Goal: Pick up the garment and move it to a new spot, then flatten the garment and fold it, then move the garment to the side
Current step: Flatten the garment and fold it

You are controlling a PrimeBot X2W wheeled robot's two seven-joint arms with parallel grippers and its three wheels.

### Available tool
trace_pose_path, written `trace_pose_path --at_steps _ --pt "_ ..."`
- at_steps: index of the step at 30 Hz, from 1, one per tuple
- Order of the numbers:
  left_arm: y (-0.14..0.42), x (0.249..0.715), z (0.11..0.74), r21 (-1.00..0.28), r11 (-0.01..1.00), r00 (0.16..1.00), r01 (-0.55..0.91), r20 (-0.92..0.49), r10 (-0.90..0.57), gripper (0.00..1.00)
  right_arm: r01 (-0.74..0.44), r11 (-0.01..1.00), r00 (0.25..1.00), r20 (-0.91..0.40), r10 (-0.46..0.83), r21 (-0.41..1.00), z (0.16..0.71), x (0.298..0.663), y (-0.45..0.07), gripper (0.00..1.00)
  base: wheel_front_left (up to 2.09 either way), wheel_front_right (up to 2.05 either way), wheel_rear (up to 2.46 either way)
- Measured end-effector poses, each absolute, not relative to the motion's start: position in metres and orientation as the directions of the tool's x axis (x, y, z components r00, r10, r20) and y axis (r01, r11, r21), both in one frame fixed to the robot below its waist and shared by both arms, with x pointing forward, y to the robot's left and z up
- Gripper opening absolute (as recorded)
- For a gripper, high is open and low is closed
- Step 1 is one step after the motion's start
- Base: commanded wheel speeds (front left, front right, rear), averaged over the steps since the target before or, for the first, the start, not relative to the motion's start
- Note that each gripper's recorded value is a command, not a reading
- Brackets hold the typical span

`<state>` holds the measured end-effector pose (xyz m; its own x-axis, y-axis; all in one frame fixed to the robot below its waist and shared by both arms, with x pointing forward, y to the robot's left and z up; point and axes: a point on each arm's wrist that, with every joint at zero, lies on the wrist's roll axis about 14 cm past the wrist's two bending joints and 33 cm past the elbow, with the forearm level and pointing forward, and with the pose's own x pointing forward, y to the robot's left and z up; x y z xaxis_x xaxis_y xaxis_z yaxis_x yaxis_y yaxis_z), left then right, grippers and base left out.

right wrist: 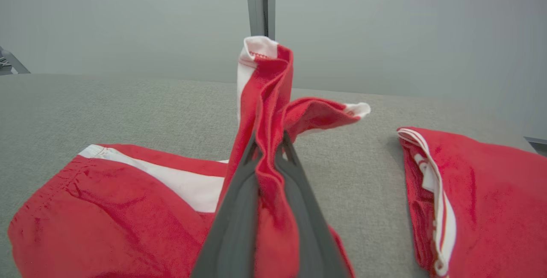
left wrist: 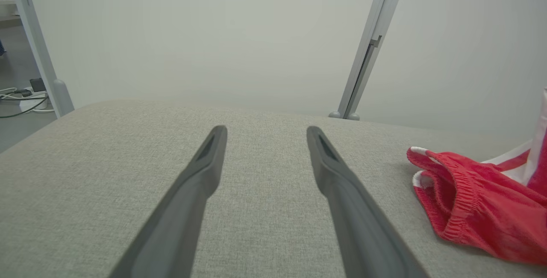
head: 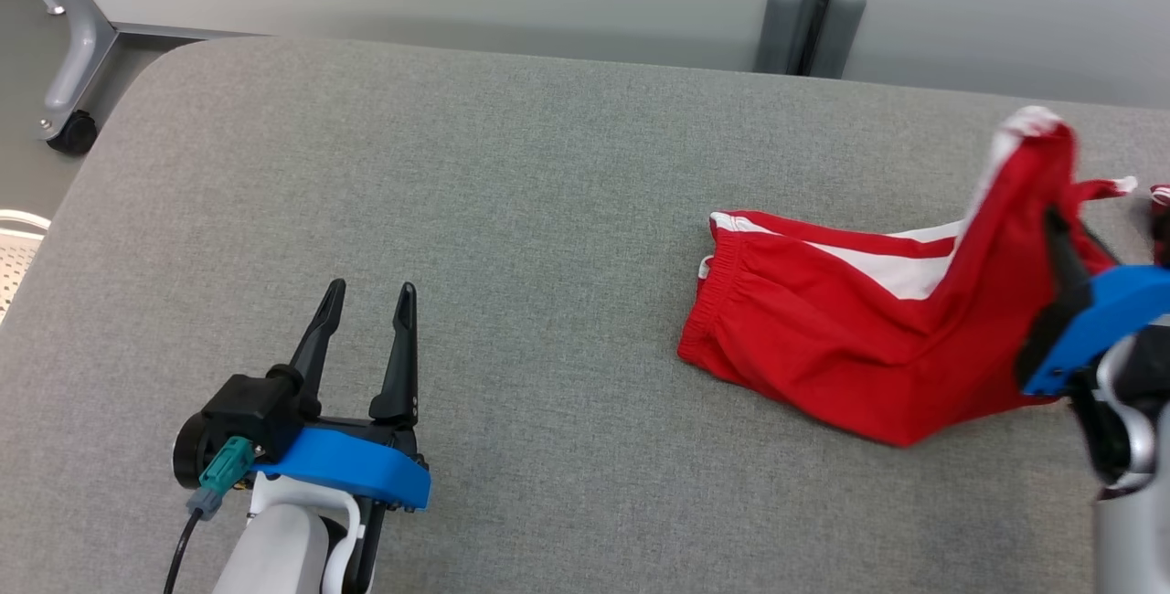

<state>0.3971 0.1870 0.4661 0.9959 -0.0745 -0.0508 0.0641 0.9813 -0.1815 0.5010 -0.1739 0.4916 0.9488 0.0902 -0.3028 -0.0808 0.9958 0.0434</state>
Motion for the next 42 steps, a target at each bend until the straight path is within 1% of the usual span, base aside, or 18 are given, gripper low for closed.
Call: trace_pose_path --at_steps 5,11,15,16,22,23,24,28,29,30,32,34,35,36,37,38,39,42 --pt "0.188 0.395 0.466 -0.187 0.98 0.996 0.061 -0.052 -0.072 1.0 -0.211 0.976 0.913 -0.345 0.218 0.059 0.485 0.5 -0.121 0.0 0.0 0.0 0.0" --pt "0.189 0.391 0.464 -0.193 0.98 0.996 0.056 -0.059 -0.068 1.0 -0.354 0.931 0.833 -0.422 0.357 0.088 0.466 0.505 -0.057 0.0 0.0 0.0 0.0" --pt "0.193 0.387 0.464 -0.191 0.981 0.997 0.042 -0.062 -0.055 1.0 -0.403 0.91 0.792 -0.46 0.4 0.097 0.455 0.505 -0.034 0.0 0.0 0.0 0.0" --pt "0.196 0.385 0.464 -0.194 0.98 0.997 0.031 -0.065 -0.044 1.0 -0.426 0.899 0.767 -0.485 0.419 0.102 0.447 0.504 -0.023 0.0 0.0 0.0 0.0" --pt "0.204 0.379 0.464 -0.192 0.981 0.997 0.006 -0.068 -0.02 1.0 -0.484 0.866 0.712 -0.519 0.474 0.127 0.431 0.496 0.003 0.0 0.0 0.0 0.0" --pt "0.205 0.378 0.464 -0.191 0.982 0.998 0.003 -0.067 -0.016 1.0 -0.495 0.858 0.7 -0.524 0.485 0.134 0.429 0.493 0.008 0.39 0.0 0.0 0.0" --pt "0.206 0.378 0.465 -0.191 0.982 0.998 0.002 -0.066 -0.015 1.0 -0.502 0.854 0.69 -0.531 0.493 0.14 0.427 0.491 0.011 1.0 0.0 0.0 0.0" --pt "0.208 0.377 0.465 -0.192 0.981 0.998 -0.005 -0.064 -0.008 1.0 -0.519 0.831 0.682 -0.489 0.544 0.2 0.433 0.485 0.024 1.0 0.0 0.0 0.0" --pt "0.208 0.376 0.465 -0.194 0.981 0.998 -0.005 -0.065 -0.008 1.0 -0.516 0.813 0.693 -0.426 0.582 0.271 0.448 0.485 0.032 1.0 0.0 0.0 0.0" --pt "0.208 0.376 0.465 -0.194 0.981 0.998 -0.005 -0.065 -0.008 1.0 -0.516 0.813 0.693 -0.426 0.582 0.271 0.448 0.485 0.032 1.0 0.0 0.0 0.0" --pt "0.207 0.376 0.466 -0.196 0.981 0.998 0.0 -0.06 -0.012 1.0 -0.512 0.776 0.706 -0.334 0.624 0.369 0.472 0.486 0.04 1.0 0.0 0.0 0.0" --pt "0.206 0.377 0.468 -0.197 0.98 0.998 0.006 -0.054 -0.017 1.0 -0.521 0.742 0.723 -0.243 0.646 0.422 0.497 0.487 0.043 1.0 0.0 0.0 0.0" --pt "0.204 0.377 0.469 -0.197 0.98 0.999 0.01 -0.05 -0.02 1.0 -0.528 0.737 0.737 -0.204 0.644 0.422 0.509 0.489 0.042 1.0 0.0 0.0 0.0" --pt "0.204 0.378 0.47 -0.196 0.981 0.999 0.013 -0.046 -0.023 1.0 -0.527 0.756 0.776 -0.142 0.615 0.389 0.528 0.496 0.025 1.0 0.0 0.0 0.0" --pt "0.204 0.378 0.471 -0.195 0.981 0.999 0.013 -0.044 -0.023 1.0 -0.513 0.778 0.802 -0.121 0.585 0.362 0.535 0.5 0.009 1.0 0.0 0.0 0.0" --pt "0.203 0.377 0.471 -0.196 0.98 0.999 0.017 -0.043 -0.026 1.0 -0.468 0.833 0.848 -0.113 0.517 0.295 0.536 0.504 -0.026 1.0 0.0 0.0 0.0" --pt "0.203 0.377 0.471 -0.196 0.98 0.999 0.017 -0.043 -0.026 1.0 -0.468 0.833 0.848 -0.113 0.517 0.295 0.536 0.504 -0.026 1.0 0.0 0.0 0.0" --pt "0.2 0.379 0.473 -0.199 0.98 0.999 0.027 -0.035 -0.034 1.0 -0.393 0.906 0.904 -0.116 0.412 0.161 0.533 0.505 -0.076 1.0 0.0 0.0 0.0"
